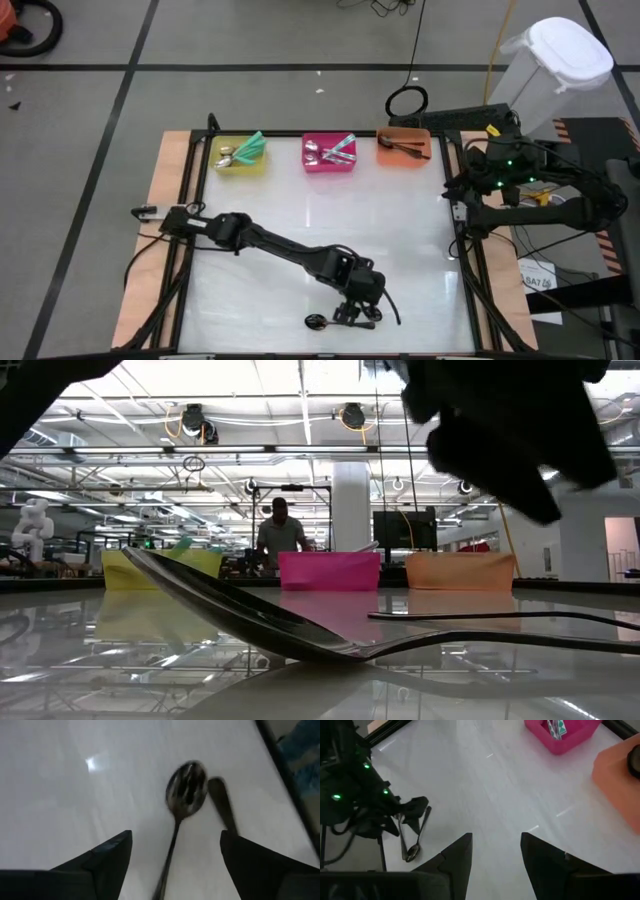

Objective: Sort silverware by color (type)
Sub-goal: Put the black spoon into the orange bin

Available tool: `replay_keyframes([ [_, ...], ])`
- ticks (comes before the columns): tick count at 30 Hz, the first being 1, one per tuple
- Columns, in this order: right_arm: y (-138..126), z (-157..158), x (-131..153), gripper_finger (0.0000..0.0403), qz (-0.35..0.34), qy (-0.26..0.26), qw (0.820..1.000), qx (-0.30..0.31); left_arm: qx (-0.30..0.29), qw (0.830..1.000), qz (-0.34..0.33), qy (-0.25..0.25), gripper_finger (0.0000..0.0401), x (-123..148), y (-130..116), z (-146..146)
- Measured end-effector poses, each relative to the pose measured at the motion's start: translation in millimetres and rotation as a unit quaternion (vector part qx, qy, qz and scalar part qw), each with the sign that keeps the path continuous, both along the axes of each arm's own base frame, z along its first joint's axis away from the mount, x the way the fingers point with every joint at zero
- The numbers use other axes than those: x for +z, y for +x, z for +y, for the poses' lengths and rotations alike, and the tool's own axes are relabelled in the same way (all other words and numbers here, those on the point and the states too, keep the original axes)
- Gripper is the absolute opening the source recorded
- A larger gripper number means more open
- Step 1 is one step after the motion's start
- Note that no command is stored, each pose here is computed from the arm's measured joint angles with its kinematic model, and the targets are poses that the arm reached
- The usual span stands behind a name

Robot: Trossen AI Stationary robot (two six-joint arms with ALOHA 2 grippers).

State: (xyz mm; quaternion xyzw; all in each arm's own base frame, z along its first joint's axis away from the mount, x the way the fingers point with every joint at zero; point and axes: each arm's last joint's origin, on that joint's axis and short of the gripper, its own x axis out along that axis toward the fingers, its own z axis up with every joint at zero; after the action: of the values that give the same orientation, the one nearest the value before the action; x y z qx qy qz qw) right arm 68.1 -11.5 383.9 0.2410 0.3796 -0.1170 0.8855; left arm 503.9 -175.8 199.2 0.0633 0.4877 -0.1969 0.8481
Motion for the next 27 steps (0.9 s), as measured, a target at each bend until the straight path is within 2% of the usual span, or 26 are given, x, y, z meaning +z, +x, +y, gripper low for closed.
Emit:
replay_keyframes([
  [5,-1,0,0,0.0164,-0.001,-0.001,1.000,-0.001,0.002,1.000,0.016,0.013,0.0307,-23,3,-3],
  [10,0,-1,0,0.0164,0.002,-0.006,1.000,-0.009,-0.011,1.000,0.002,0.015,0.0307,-31,8,-6],
  [15,0,-1,0,0.0164,0.003,-0.009,1.000,-0.009,-0.021,0.999,-0.002,0.049,0.0305,-42,9,-6],
  [18,1,-1,0,0.0164,0.003,-0.009,1.000,-0.009,-0.022,0.998,0.000,0.063,0.0287,-45,8,-7],
  [27,0,-2,0,0.0164,0.007,-0.027,0.999,-0.021,-0.032,0.997,0.006,0.068,0.0198,-54,6,-17],
])
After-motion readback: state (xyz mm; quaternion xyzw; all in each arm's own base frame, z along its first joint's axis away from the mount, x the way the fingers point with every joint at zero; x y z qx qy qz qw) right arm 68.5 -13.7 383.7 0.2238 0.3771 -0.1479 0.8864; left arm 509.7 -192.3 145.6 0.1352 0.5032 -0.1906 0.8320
